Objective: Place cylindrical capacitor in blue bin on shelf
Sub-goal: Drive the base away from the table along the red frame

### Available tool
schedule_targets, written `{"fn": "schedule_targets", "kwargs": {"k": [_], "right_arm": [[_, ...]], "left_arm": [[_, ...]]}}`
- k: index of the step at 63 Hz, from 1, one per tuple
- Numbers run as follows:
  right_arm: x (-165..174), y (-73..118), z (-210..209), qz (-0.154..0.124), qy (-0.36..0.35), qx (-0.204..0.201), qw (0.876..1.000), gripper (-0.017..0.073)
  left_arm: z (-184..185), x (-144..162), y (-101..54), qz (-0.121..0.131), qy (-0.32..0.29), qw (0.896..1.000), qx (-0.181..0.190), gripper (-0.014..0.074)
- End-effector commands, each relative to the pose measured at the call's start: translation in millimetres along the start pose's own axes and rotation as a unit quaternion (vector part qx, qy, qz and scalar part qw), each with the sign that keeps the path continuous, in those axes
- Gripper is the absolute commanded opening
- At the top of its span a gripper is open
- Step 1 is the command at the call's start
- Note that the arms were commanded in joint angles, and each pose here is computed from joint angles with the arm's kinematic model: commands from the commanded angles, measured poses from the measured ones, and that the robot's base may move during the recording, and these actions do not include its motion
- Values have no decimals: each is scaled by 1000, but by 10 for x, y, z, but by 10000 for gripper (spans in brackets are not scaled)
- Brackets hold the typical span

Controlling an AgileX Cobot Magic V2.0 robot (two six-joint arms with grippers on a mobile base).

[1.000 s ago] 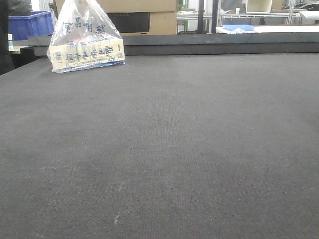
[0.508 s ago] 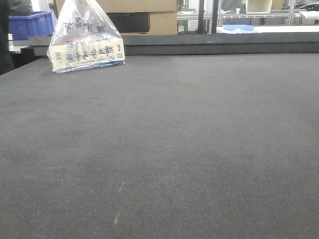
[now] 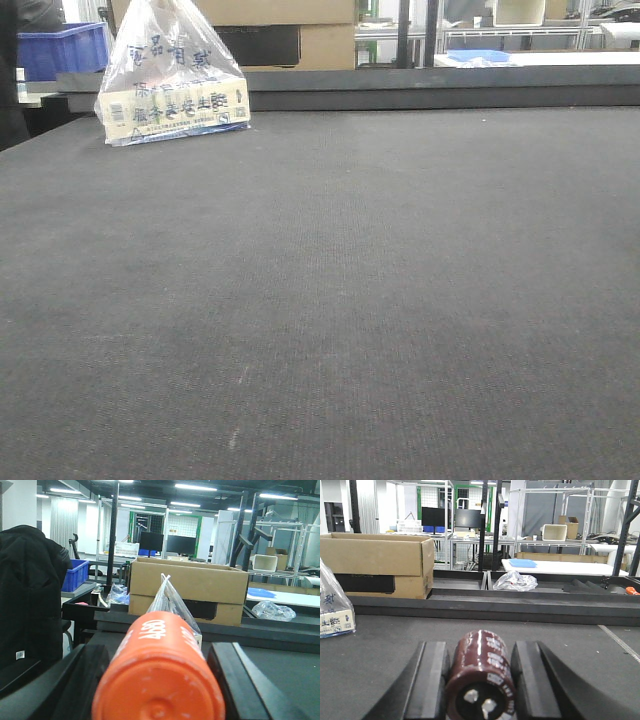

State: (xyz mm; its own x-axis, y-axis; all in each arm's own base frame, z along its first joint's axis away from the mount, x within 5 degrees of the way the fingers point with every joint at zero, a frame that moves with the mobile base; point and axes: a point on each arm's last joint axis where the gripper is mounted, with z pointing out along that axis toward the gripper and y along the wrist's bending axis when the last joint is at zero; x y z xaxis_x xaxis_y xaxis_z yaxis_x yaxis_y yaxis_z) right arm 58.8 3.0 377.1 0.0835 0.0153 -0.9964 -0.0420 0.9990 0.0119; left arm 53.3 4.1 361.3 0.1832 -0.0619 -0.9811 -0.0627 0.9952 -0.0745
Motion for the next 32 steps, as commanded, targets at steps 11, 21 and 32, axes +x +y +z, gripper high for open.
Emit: {"fn": "schedule_targets", "kwargs": {"k": [11,21,32], "right_arm": [[-28,0,-14,-2,-18,0,1000,-165],[-28,0,-14,-2,-18,0,1000,-165],[-28,0,-14,-2,-18,0,1000,-165]], "left_arm": [[-10,-25,-1,-3,-12,1000,0,-111],[-10,-25,-1,-3,-12,1000,0,-111],[-10,-25,-1,-3,-12,1000,0,-111]]}}
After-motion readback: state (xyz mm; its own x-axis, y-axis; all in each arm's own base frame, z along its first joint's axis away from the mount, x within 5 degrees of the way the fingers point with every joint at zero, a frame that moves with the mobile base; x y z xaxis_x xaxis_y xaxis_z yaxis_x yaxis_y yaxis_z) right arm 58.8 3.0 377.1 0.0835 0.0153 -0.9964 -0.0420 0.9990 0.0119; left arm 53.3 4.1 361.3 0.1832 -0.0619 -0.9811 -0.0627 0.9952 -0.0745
